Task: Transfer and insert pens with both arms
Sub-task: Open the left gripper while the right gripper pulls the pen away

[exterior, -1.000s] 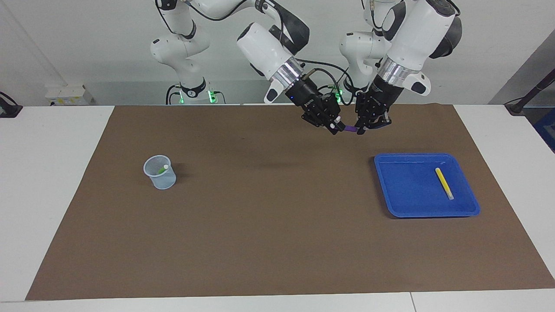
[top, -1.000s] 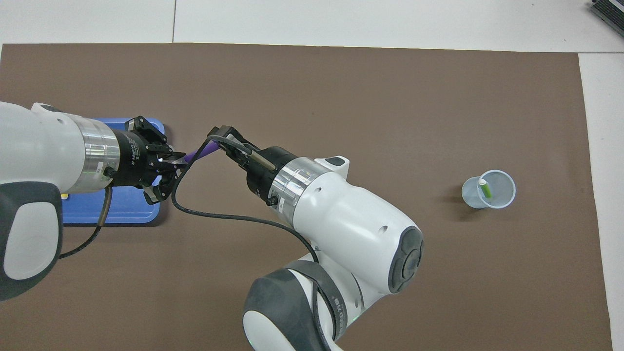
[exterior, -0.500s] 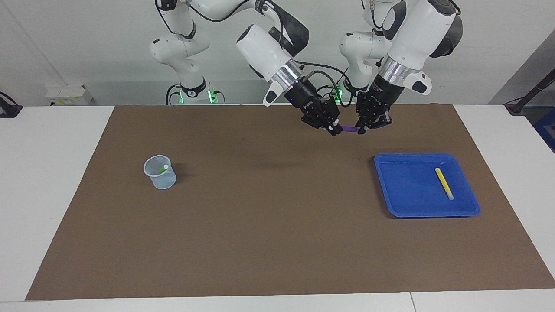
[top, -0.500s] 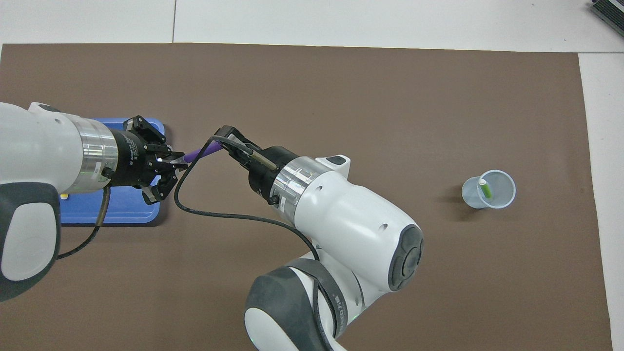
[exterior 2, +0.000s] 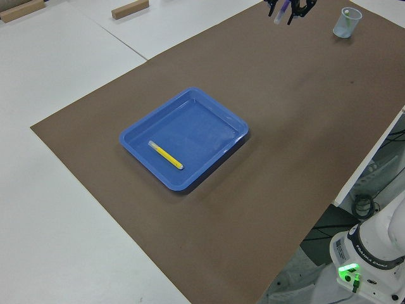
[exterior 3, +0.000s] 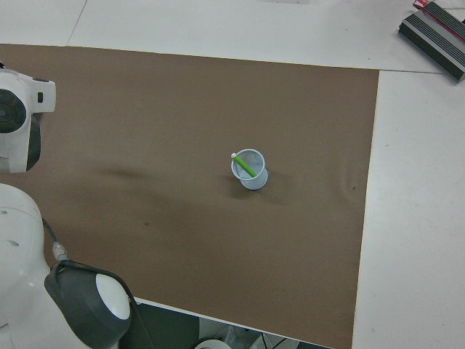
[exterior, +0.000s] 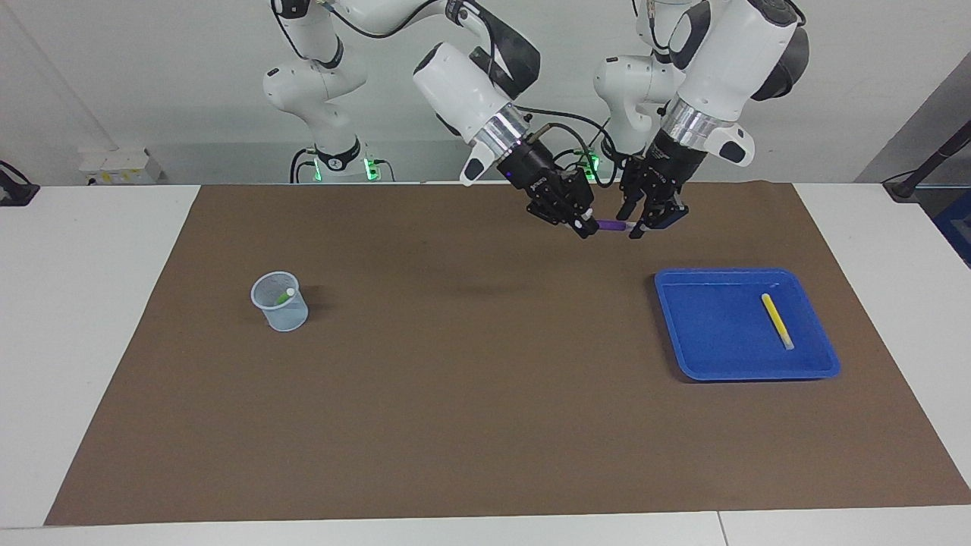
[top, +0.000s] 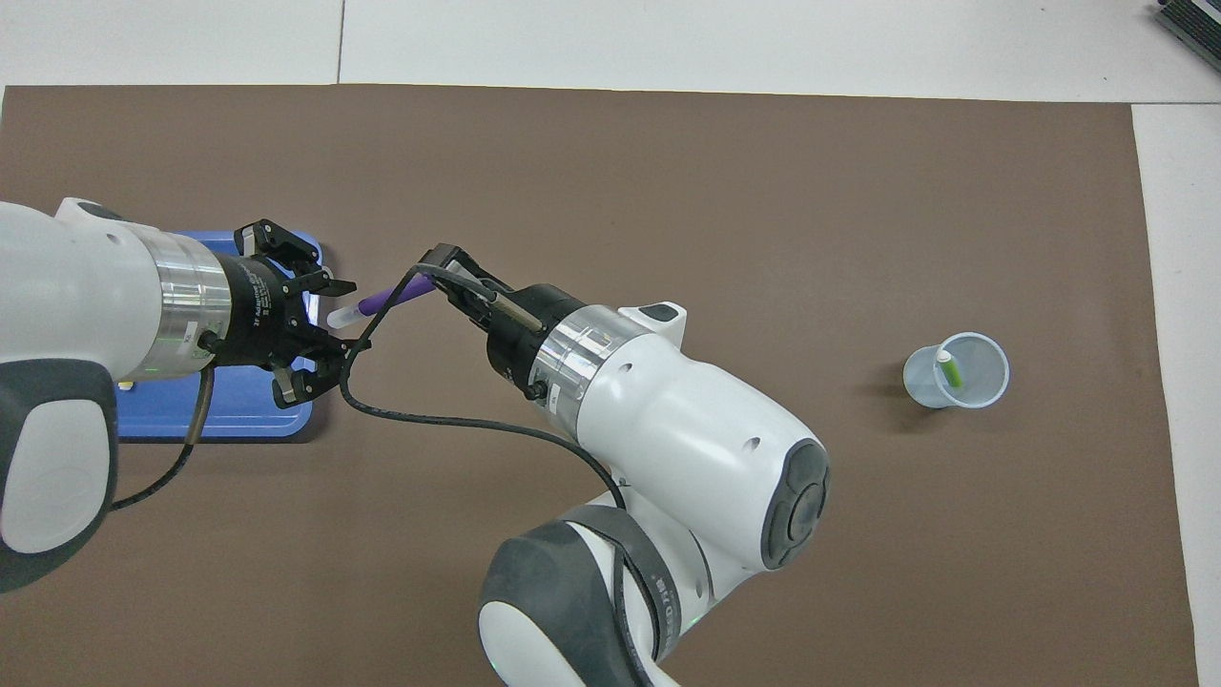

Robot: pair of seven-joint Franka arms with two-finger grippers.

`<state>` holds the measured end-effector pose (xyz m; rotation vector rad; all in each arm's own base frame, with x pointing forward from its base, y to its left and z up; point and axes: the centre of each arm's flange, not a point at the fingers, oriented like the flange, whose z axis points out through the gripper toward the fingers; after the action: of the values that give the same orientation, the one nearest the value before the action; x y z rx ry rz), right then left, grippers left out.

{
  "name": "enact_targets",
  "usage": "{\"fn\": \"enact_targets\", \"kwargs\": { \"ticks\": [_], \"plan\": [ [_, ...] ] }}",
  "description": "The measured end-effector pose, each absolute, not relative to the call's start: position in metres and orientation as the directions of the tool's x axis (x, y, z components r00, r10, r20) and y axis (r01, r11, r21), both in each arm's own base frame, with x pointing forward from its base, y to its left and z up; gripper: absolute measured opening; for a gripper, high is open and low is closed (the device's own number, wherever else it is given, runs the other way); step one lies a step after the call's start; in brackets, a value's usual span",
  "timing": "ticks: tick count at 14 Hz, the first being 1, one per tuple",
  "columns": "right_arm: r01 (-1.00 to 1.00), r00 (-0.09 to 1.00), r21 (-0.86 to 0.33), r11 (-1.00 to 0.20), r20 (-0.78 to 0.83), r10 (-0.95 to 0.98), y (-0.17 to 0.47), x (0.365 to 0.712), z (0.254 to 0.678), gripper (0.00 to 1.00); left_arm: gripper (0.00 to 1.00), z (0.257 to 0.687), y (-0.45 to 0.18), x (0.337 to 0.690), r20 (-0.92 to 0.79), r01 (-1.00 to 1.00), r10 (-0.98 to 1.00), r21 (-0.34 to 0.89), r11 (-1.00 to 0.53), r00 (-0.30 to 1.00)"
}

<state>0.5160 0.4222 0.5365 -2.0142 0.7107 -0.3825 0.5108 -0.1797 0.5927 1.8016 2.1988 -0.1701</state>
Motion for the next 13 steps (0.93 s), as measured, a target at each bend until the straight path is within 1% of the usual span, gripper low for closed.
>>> {"fn": "enact_targets", "kwargs": {
  "ticks": [1, 2, 4, 5, 6, 8, 10, 11, 13],
  "plan": [
    [-0.315, 0.791, -0.853, -0.415, 0.006, -0.612, 0.419, 0.519, 0.535, 0.19, 0.94, 0.594, -0.180, 0.510, -0.298, 0.973, 0.939, 0.096, 0.210, -0.173],
    [-0.298, 0.809, -0.840, -0.454, 0.030, -0.587, 0.414, 0.523, 0.531, 0.19, 1.00, 0.595, -0.179, 0.509, -0.299, 0.973, 0.939, 0.097, 0.210, -0.172],
    [-0.245, 0.863, -0.792, -0.559, 0.086, -0.499, 0.398, 0.537, 0.518, 0.19, 1.00, 0.595, -0.179, 0.509, -0.296, 0.977, 0.943, 0.103, 0.188, -0.150],
    [-0.214, 0.886, -0.766, -0.606, 0.109, -0.450, 0.386, 0.544, 0.513, 0.19, 1.00, 0.594, -0.179, 0.508, -0.289, 0.984, 0.952, 0.112, 0.142, -0.104],
    [-0.189, 0.904, -0.743, -0.643, 0.124, -0.409, 0.374, 0.551, 0.507, 0.19, 1.00, 0.591, -0.178, 0.507, -0.275, 0.991, 0.961, 0.122, 0.063, -0.027],
    [-0.133, 0.933, -0.696, -0.705, 0.152, -0.327, 0.352, 0.558, 0.495, 0.19, 1.00, 0.579, -0.170, 0.499, -0.235, 0.978, 0.953, 0.131, -0.164, 0.191],
    [-0.049, 0.960, -0.615, -0.787, 0.188, -0.207, 0.322, 0.564, 0.481, 0.19, 1.00, 0.568, -0.142, 0.495, -0.200, 0.927, 0.907, 0.147, -0.346, 0.370],
    [-0.005, 0.967, -0.554, -0.832, 0.209, -0.145, 0.305, 0.569, 0.478, 0.19, 1.00, 0.565, -0.124, 0.494, -0.186, 0.899, 0.882, 0.158, -0.408, 0.433],
    [0.094, 0.972, -0.376, -0.922, 0.235, 0.003, 0.266, 0.578, 0.471, 0.19, 1.00, 0.559, -0.089, 0.493, -0.158, 0.826, 0.813, 0.174, -0.535, 0.560]
  ]
}}
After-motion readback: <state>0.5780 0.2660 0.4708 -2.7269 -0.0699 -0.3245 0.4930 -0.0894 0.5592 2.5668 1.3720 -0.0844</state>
